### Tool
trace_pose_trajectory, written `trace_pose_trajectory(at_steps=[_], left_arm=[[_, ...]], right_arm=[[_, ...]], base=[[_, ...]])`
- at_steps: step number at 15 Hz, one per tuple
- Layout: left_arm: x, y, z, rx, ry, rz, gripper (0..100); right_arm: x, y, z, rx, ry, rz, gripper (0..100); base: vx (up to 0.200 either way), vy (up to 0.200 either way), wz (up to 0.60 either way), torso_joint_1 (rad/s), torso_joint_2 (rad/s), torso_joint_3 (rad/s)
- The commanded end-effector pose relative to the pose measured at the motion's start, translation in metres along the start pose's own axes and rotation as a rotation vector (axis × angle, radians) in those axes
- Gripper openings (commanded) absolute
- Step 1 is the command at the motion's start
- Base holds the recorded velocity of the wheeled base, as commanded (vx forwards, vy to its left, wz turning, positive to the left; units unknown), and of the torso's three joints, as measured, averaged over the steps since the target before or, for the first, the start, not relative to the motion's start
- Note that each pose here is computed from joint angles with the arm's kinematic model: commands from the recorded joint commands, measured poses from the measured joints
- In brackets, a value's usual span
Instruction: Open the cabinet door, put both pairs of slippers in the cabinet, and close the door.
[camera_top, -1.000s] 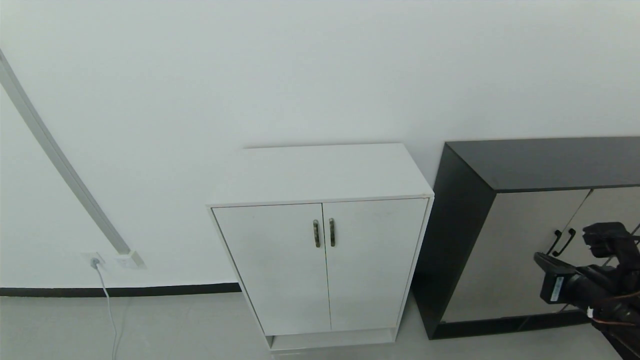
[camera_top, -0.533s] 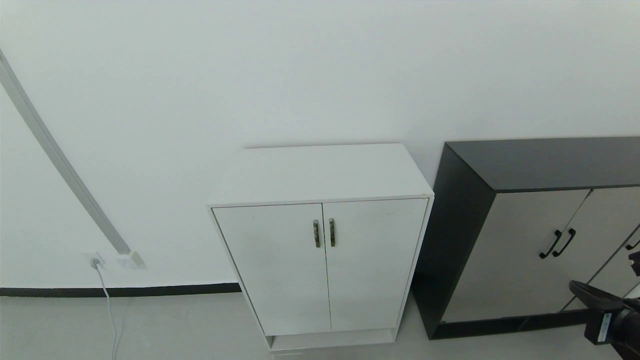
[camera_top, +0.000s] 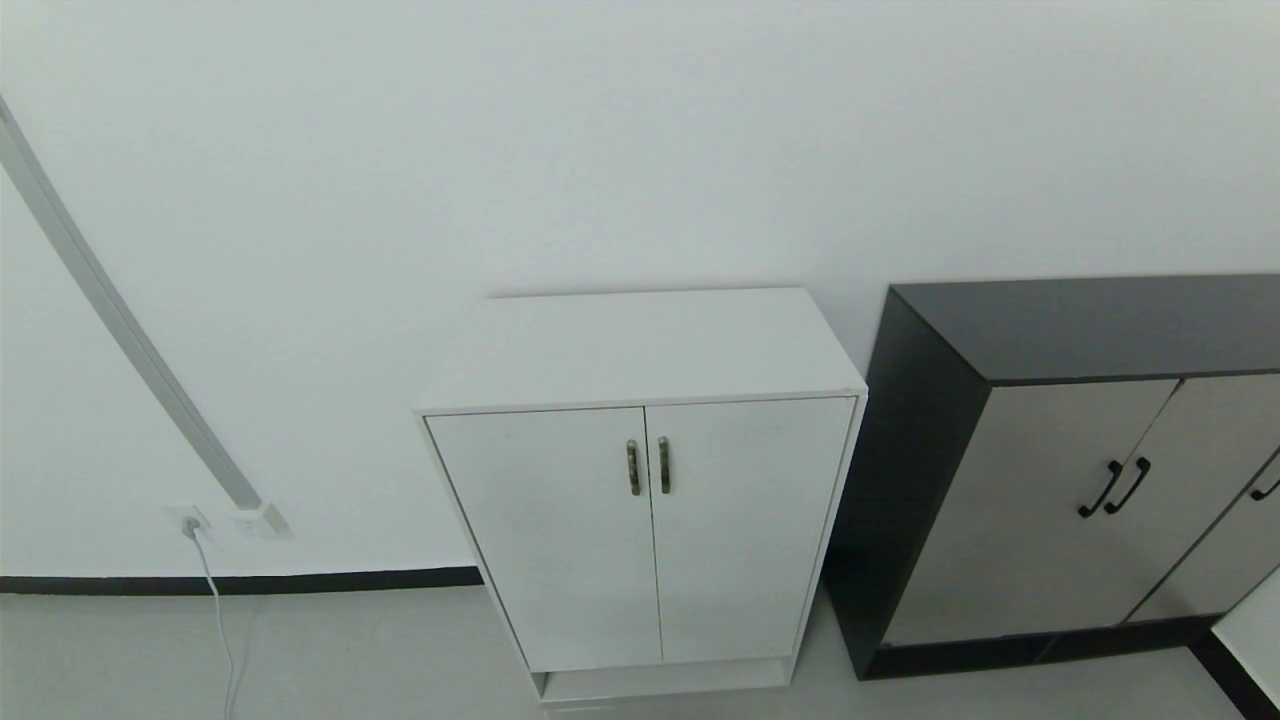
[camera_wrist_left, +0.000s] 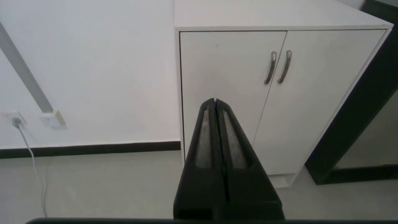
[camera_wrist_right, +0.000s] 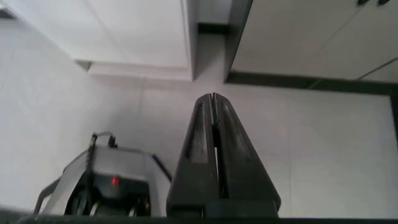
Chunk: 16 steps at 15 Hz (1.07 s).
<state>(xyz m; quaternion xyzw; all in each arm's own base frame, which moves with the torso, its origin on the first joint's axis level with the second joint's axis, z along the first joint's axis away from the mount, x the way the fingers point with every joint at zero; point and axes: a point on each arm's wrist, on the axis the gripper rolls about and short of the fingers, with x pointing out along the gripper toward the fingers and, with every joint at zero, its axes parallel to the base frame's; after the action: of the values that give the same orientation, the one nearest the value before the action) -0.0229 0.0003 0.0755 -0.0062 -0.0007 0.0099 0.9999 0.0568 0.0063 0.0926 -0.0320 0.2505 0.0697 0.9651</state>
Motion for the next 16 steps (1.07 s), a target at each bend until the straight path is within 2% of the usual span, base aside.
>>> trace_pose_trajectory(at_steps=[1,5,12,14,15,16], left_arm=[[0.000,0.000,0.000,0.000,0.001,0.000,0],[0.000,0.000,0.000,0.000,0.001,0.000,0],[0.000,0.000,0.000,0.000,0.001,0.000,0],[0.000,0.000,0.000,0.000,0.001,0.000,0],[0.000,0.000,0.000,-0.001,0.001,0.002,0],[0.000,0.000,0.000,-0.001,0.001,0.002,0]], right_arm=[[-0.016,0.002,-0.011,-0.006,-0.053,0.013,0],[-0.025,0.004,-0.027,-0.008,-0.031,0.054,0],[-0.029,0.004,-0.030,-0.005,-0.050,0.056,0],[-0.028,0.004,-0.030,-0.005,-0.046,0.053,0],[-0.028,0.004,-0.034,-0.003,-0.004,0.048,0],[-0.029,0.003,-0.034,0.020,-0.015,0.035,0]], base=[[0.000,0.000,0.00,0.000,0.00,0.000],[0.000,0.000,0.00,0.000,0.00,0.000],[0.000,0.000,0.00,0.000,0.00,0.000],[0.000,0.000,0.00,0.000,0.00,0.000],[0.000,0.000,0.00,0.000,0.00,0.000],[0.000,0.000,0.00,0.000,0.00,0.000]])
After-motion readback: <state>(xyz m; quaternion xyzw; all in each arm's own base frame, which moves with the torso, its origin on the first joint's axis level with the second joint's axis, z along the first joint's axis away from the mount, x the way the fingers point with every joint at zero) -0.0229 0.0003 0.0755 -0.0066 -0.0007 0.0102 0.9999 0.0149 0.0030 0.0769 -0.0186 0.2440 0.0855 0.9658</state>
